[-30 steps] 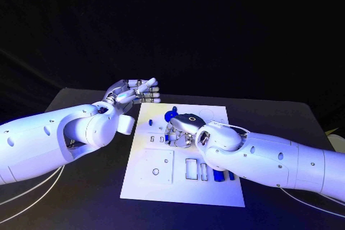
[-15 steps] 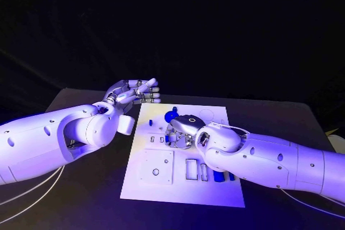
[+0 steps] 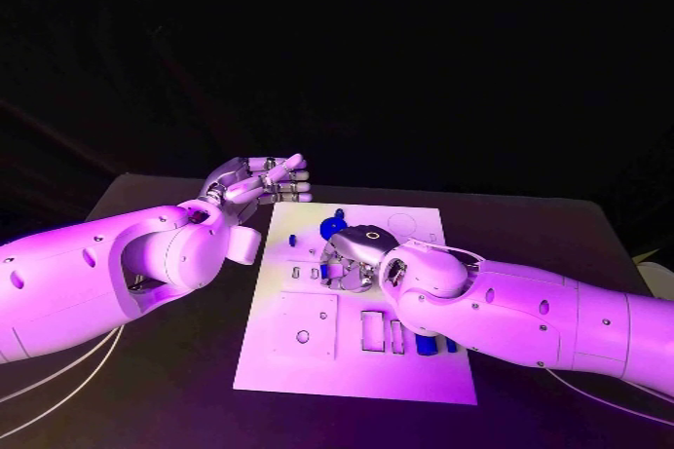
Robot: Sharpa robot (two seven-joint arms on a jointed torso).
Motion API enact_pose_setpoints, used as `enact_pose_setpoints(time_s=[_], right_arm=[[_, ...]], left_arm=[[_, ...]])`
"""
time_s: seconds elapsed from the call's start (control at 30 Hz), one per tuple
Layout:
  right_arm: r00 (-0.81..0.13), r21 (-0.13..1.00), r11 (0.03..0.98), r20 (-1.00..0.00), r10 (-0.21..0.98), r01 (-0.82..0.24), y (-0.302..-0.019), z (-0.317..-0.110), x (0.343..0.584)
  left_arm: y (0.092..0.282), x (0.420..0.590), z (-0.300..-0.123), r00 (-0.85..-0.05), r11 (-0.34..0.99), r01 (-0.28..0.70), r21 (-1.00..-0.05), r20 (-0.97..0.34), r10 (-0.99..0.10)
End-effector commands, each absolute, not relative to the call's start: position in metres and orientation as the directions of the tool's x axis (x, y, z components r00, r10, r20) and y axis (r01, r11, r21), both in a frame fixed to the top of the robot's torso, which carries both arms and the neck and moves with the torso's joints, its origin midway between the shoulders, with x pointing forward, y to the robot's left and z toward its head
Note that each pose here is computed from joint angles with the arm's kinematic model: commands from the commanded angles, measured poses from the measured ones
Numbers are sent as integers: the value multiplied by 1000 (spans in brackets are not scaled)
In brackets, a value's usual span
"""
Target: Assemble the parts on the task board
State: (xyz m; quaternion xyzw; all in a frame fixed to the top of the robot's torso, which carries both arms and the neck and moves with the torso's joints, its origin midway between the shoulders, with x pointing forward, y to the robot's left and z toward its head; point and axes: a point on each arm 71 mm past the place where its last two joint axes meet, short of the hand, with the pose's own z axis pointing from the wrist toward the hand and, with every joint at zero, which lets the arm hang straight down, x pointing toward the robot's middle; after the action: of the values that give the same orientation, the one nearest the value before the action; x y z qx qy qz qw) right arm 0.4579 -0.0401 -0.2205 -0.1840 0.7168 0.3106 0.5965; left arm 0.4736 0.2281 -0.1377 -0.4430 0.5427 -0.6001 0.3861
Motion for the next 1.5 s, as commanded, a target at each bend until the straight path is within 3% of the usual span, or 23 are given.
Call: enact_pose_setpoints(time_s=[0.03,0.33,0.57,0.7,0.93,1.13,1.33,1.5], right_arm=[[-209,210,743,-973,97,-636,-40,-221,458],[-179,222,738,-974,139,-637,-41,-216,456],[-126,315,668,-940,317,-674,-51,-198,447],[-181,420,609,-892,415,-672,-66,-180,444],[-309,591,591,-800,514,-549,-111,-153,446],[-320,632,623,-773,547,-461,-154,-139,447],[-299,648,655,-761,575,-389,-183,-136,455],[-287,650,667,-760,583,-366,-192,-136,458]], left_arm=[[226,473,-137,-327,-122,-16,-992,120,-937],[226,473,-137,-327,-121,-19,-992,120,-937],[227,474,-139,-338,-88,-39,-995,96,-936],[227,476,-143,-378,-6,-52,-999,25,-925],[232,483,-155,-445,231,-77,-970,-174,-878],[236,489,-166,-504,496,-102,-862,-386,-773],[229,494,-165,-558,757,-67,-650,-605,-568],[223,495,-167,-578,849,-78,-522,-670,-466]])
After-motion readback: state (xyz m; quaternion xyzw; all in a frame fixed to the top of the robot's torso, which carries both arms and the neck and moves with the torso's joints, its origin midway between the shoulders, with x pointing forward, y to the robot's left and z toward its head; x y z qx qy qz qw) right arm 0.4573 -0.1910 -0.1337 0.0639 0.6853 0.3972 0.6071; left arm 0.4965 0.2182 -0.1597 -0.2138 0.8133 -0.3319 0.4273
